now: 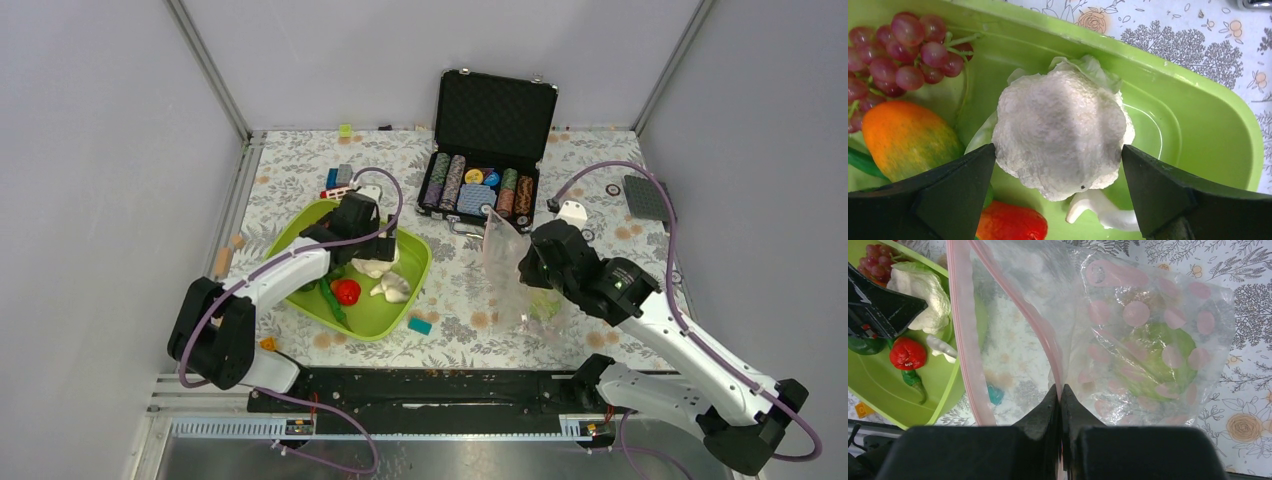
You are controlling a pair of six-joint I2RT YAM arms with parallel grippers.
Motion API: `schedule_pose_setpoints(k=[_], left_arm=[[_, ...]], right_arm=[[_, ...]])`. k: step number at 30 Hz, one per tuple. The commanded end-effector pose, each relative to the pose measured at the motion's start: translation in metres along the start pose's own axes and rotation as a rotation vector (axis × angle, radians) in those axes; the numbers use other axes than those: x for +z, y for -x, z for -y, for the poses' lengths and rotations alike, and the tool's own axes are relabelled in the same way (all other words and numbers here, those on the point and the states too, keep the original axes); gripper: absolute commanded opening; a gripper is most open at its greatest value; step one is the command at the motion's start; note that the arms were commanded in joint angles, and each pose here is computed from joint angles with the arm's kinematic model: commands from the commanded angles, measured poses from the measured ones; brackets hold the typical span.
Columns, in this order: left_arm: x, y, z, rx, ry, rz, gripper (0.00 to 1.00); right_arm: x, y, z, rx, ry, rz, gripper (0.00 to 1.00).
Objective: Place the food in the zip-top bag and seal the zipper
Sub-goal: Pick up the fake vegetable from the bin.
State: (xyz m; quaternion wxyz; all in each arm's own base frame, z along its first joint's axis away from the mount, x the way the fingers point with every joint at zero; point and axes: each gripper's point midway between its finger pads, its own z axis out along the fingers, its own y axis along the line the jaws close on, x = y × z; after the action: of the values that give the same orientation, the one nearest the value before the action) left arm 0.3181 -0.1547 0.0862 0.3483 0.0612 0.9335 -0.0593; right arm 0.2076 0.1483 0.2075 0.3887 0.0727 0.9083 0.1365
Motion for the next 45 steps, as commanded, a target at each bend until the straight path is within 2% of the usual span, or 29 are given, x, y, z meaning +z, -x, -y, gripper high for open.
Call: schedule_pose_setpoints(k=[1, 7, 12, 20, 24, 28, 33, 36, 38, 40, 44, 45], left_arm=[[-0.009, 0.039, 0.023, 0.172, -0.177, 0.108, 0.99], [-0.024, 0.048, 0.027, 0.407, -0.292, 0.057, 0.99], [-0.011, 0.049, 0.028, 0.462, -0.361, 0.009, 0.99], [0.019, 0.039, 0.011, 0.467, -0.326, -0.125, 0.98], [0.022, 0.044, 0.015, 0.466, -0.361, -0.167, 0.93], [0.027, 0.033, 0.007, 0.439, -0.324, -0.217, 0.89], [0.022, 0.029, 0.011, 0.416, -0.345, -0.198, 0.87], [0.026, 0.021, 0.008, 0.396, -0.326, -0.226, 0.84], [0.03, 0.017, 0.006, 0.374, -0.315, -0.251, 0.76], [0.03, 0.014, 0.009, 0.358, -0.329, -0.258, 0.61], [0.023, 0.018, 0.013, 0.322, -0.334, -0.223, 0.16], [0.018, 0.022, 0.014, 0.315, -0.335, -0.2, 0.07]], right_arm=[[0.0, 0.005, 0.002, -0.039, 0.007, 0.025, 0.0], [-0.001, 0.004, 0.002, -0.093, 0.033, 0.028, 0.0], [-0.002, 0.001, -0.005, -0.128, 0.092, 0.027, 0.0], [0.0, -0.001, -0.005, -0.146, 0.099, 0.023, 0.0], [0.003, -0.004, -0.008, -0.151, 0.105, 0.007, 0.0], [0.003, -0.001, -0.006, -0.153, 0.093, 0.021, 0.0], [0.002, 0.003, -0.008, -0.149, 0.094, 0.031, 0.0], [0.002, 0.004, -0.006, -0.132, 0.081, 0.041, 0.0], [0.001, 0.006, -0.004, -0.114, 0.074, 0.053, 0.0], [0.0, 0.008, -0.001, -0.1, 0.065, 0.069, 0.0], [-0.004, 0.011, 0.001, -0.085, 0.064, 0.089, 0.0], [-0.003, 0.012, 0.002, -0.081, 0.059, 0.092, 0.0]])
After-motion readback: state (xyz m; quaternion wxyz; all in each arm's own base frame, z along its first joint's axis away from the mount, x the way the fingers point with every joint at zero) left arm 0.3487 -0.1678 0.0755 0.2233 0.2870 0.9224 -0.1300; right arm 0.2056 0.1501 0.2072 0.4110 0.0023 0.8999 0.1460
